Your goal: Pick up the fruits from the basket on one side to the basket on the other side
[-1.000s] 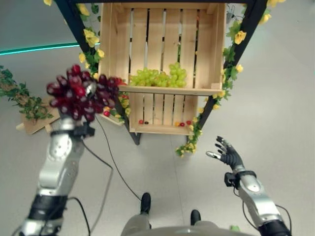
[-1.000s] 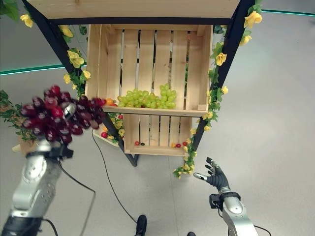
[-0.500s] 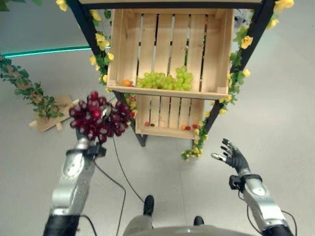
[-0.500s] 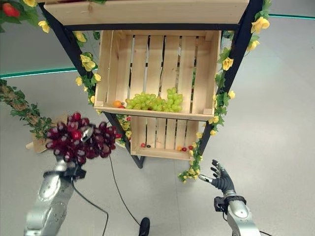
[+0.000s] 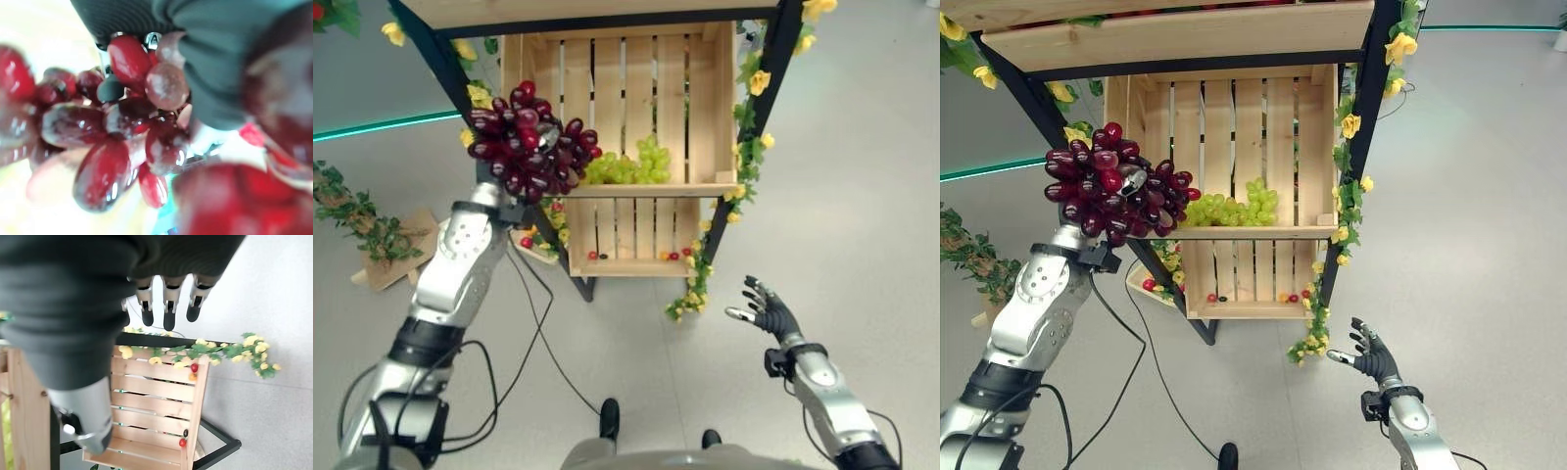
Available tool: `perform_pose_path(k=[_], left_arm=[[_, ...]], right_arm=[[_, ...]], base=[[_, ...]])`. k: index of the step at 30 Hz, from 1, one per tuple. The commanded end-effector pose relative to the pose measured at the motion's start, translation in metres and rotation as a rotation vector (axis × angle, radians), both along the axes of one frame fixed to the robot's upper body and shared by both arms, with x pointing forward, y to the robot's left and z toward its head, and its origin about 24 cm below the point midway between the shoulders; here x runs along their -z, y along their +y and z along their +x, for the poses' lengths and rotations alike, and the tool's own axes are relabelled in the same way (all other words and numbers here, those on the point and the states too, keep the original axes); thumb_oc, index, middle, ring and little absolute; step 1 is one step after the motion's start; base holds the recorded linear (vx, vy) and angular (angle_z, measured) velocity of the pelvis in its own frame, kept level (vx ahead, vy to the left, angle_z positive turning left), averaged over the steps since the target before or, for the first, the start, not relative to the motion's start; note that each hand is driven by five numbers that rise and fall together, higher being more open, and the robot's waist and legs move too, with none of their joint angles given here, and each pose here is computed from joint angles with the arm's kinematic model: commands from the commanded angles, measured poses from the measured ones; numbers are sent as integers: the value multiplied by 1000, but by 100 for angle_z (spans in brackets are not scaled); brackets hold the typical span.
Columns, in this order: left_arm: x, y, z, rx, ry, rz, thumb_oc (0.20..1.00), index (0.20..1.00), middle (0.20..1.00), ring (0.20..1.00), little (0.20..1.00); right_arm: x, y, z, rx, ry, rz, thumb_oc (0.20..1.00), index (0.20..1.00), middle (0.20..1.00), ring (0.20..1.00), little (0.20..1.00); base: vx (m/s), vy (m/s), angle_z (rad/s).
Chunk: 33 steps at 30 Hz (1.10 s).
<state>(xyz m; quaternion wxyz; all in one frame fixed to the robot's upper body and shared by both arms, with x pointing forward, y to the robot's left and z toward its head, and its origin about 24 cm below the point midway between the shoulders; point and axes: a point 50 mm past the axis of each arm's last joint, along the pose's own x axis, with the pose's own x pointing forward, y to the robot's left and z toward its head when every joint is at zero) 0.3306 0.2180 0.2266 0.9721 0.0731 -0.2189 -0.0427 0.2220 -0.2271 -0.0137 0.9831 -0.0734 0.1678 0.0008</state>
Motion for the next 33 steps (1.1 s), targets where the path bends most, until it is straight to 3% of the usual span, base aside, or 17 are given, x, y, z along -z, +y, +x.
perform_pose_path(k=[1,14,18,26,27,33], left_arm=[[-50,6,8,-25,-146,-1,200,200,200,200,200],[-83,45,51,-357,4,288,200,200,200,200,200],[-98,58,56,-502,40,496,200,200,200,200,200],[-123,46,60,-647,-27,695,200,200,200,200,200],[-132,41,59,-684,-62,764,1000,1000,1000,1000,1000],[-163,2,53,-825,-333,1141,1000,1000,1000,1000,1000]], right_arm=[[-20,1,13,-30,-101,1,1000,1000,1000,1000,1000],[-14,20,13,-88,-87,21,1000,1000,1000,1000,1000],[-16,27,16,-113,-101,36,1000,1000,1000,1000,1000],[-17,37,19,-135,-124,69,1000,1000,1000,1000,1000],[-18,38,19,-137,-129,69,1000,1000,1000,1000,1000],[-26,42,23,-161,-183,74,1000,1000,1000,1000,1000]], base=[[31,12,-1],[20,15,-7],[21,29,-13],[2,42,-11],[-28,31,-3],[-25,14,0]])
